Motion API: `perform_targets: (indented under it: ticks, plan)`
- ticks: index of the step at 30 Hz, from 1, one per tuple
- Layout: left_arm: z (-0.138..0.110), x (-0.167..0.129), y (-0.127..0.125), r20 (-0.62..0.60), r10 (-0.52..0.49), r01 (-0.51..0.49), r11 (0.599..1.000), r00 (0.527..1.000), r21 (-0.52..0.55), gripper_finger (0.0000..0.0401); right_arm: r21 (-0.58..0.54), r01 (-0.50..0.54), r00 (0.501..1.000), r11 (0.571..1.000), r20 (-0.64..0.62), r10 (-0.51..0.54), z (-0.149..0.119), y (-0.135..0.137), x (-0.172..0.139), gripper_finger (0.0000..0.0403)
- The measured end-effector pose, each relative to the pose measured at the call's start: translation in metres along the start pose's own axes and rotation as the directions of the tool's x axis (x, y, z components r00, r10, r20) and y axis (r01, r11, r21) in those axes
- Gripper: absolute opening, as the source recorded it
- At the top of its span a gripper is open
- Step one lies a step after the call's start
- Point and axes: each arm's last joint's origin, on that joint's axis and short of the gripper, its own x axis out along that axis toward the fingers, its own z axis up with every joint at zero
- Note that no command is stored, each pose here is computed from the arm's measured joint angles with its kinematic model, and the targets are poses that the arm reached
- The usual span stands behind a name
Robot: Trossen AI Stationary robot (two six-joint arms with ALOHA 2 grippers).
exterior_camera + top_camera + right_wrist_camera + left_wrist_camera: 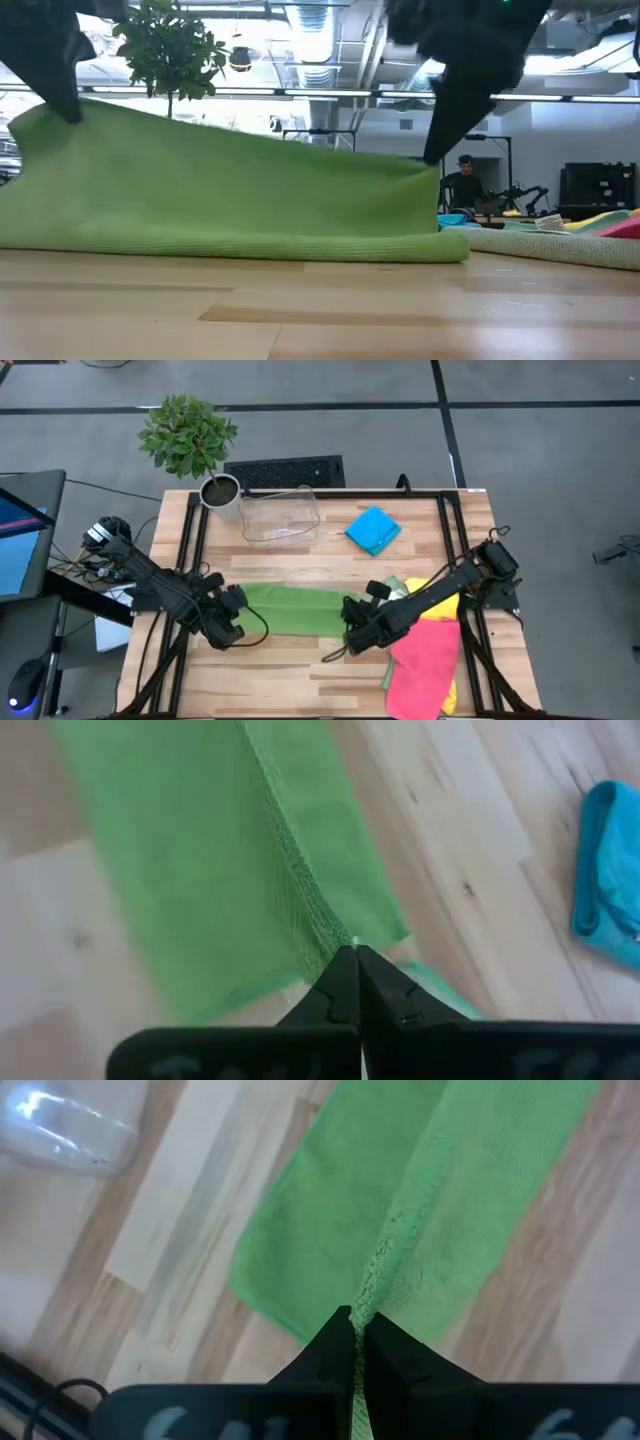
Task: Fold microfiber towels
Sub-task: Fold the green microfiber cloth
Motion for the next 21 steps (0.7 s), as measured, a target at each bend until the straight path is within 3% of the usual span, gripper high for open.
perform_targets:
  ticks: [6, 14, 21]
  plan:
    - [-0.004, -0.005, -0.005, -0.016, -0.041, 0.04, 0.999, 0.999, -0.021, 0.0, -0.01, -0.082, 0.995, 0.997, 0.055, 0.082, -0.001, 0.016, -0.03, 0.0013]
    - [-0.005, -0.006, -0.007, 0.008, -0.049, 0.049, 0.998, 0.999, -0.036, 0.0, 0.028, -0.086, 0.996, 0.996, 0.022, 0.085, -0.013, 0.024, -0.031, 0.0013]
    - [-0.002, -0.001, -0.003, 0.045, 0.0, 0.001, 1.0, 0.999, -0.03, 0.0, 0.042, -0.03, 1.0, 0.999, 0.005, 0.03, -0.005, 0.01, -0.018, 0.0014]
